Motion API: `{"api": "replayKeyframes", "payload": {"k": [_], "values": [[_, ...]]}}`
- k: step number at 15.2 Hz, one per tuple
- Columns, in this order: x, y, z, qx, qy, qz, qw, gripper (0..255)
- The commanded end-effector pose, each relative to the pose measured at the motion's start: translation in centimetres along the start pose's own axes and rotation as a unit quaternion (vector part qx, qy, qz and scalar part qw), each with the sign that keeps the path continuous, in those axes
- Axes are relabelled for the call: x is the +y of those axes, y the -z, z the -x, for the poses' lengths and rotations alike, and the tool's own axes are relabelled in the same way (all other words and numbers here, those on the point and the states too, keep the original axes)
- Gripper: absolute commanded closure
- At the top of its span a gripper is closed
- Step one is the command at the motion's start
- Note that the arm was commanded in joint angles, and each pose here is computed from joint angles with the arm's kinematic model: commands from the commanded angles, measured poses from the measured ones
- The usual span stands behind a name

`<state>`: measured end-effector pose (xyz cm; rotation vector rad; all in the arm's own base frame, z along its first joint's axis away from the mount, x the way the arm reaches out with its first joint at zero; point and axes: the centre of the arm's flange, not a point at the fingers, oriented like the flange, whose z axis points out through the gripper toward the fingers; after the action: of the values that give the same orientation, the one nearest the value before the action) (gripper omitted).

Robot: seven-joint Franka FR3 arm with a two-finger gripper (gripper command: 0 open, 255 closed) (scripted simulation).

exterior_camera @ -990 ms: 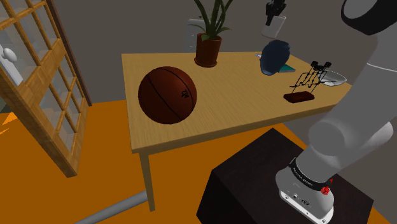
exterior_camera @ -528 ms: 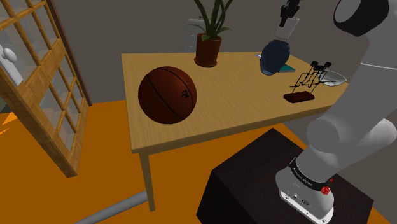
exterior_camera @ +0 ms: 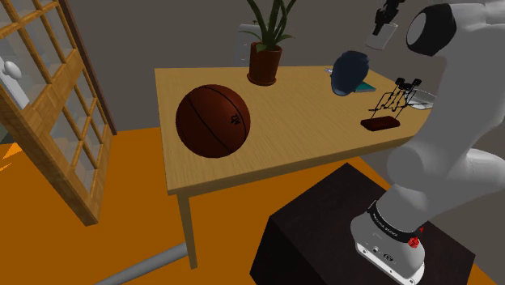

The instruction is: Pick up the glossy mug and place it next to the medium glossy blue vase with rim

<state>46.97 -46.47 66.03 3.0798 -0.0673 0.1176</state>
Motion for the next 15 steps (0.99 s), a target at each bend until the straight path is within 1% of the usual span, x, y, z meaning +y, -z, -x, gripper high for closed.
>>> {"api": "replayKeyframes", "payload": {"k": [1, 15], "values": [[1.0, -0.6, 0.6, 0.0, 0.001, 0.0, 1.0, 255], [0.5, -8.0, 1.2, 0.0, 0.001, 0.0, 1.0, 255]]}}
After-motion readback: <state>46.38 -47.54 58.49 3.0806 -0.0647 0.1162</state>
